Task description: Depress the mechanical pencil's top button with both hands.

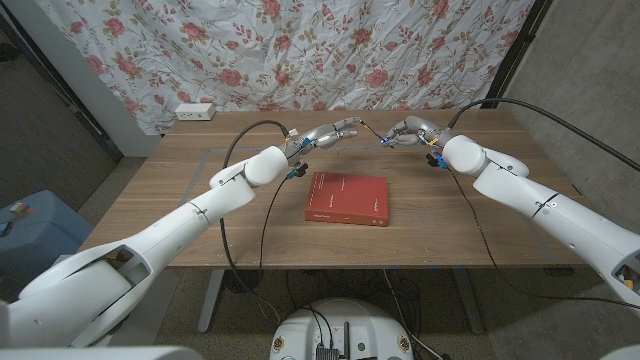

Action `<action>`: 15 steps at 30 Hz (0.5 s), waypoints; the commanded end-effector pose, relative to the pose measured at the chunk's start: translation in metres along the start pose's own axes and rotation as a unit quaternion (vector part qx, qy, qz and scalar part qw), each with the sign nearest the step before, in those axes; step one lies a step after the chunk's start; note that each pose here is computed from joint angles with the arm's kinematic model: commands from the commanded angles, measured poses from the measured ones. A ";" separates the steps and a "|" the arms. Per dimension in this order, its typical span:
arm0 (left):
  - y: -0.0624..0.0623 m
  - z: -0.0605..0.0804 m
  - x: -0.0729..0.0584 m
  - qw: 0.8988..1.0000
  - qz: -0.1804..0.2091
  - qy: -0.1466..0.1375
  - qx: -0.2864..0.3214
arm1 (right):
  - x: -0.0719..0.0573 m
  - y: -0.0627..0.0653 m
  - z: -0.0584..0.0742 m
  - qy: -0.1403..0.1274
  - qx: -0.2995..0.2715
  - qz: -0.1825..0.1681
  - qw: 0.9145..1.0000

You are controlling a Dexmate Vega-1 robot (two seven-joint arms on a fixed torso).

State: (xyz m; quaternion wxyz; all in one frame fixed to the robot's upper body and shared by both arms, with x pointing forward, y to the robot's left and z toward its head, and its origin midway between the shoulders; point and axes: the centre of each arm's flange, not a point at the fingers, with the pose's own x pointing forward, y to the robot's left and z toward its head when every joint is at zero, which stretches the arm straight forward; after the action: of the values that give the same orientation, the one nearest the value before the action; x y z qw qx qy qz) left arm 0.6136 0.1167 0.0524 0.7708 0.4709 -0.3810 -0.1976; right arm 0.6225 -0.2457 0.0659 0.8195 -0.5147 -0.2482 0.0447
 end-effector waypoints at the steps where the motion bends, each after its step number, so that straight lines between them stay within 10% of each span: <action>1: -0.004 0.000 -0.001 1.000 -0.006 0.006 -0.003 | -0.005 -0.002 0.003 -0.002 0.003 -0.005 1.000; 15: -0.008 0.002 -0.001 1.000 -0.011 0.004 -0.003 | -0.009 -0.002 0.009 -0.008 0.005 -0.009 1.000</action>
State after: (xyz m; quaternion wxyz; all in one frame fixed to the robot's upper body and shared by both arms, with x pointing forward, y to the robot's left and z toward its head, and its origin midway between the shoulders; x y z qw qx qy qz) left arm 0.6128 0.1150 0.0485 0.7728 0.4714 -0.3736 -0.2023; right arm 0.6156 -0.2449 0.0668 0.8206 -0.5107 -0.2531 0.0425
